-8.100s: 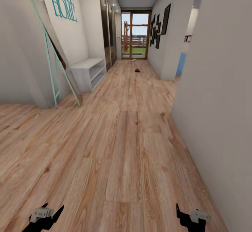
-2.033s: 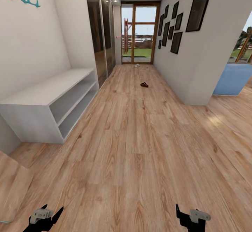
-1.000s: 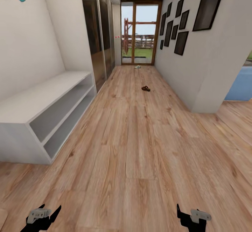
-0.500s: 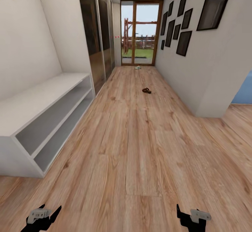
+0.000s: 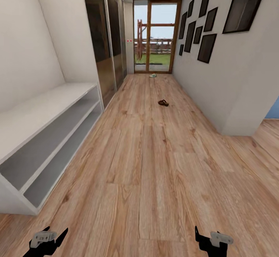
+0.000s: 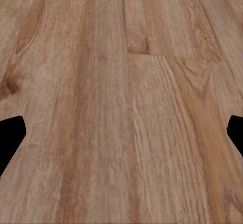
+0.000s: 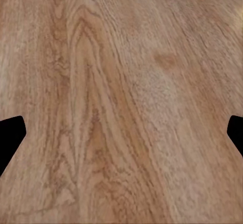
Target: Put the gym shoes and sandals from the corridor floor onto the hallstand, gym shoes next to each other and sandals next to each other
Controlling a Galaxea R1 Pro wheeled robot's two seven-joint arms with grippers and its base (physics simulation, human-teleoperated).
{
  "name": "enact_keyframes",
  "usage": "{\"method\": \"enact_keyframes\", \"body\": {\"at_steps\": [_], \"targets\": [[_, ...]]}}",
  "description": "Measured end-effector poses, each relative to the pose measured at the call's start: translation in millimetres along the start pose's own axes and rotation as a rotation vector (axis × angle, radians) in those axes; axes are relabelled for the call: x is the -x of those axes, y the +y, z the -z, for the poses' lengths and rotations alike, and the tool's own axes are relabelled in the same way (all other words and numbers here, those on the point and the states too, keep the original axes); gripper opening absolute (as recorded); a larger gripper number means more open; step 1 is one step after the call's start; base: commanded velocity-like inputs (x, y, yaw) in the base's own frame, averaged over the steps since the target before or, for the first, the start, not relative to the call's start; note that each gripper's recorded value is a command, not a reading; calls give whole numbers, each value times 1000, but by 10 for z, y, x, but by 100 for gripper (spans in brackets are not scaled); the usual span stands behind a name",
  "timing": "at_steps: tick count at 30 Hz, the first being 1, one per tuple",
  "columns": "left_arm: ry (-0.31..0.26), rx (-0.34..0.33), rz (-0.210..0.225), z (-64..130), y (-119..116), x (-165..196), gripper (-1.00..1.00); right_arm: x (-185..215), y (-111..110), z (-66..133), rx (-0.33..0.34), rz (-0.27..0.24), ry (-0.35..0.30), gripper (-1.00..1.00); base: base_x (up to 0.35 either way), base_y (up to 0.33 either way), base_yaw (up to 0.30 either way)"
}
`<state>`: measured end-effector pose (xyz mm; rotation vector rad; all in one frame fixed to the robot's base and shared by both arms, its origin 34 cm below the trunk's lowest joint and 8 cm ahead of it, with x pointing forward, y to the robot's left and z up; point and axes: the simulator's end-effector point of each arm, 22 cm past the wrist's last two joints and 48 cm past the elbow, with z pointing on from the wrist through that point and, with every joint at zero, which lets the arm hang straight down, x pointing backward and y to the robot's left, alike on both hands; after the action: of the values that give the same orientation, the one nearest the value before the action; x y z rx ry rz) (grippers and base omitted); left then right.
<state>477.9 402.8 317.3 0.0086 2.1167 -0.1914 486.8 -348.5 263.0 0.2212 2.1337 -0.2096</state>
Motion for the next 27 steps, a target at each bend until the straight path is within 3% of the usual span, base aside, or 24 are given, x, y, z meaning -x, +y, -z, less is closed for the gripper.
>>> {"method": "enact_keyframes", "body": {"at_steps": [27], "targets": [[0,-1,0,-1,-4,-2,100,-2,1,1,0,0,0,100,332,-88,0]]}}
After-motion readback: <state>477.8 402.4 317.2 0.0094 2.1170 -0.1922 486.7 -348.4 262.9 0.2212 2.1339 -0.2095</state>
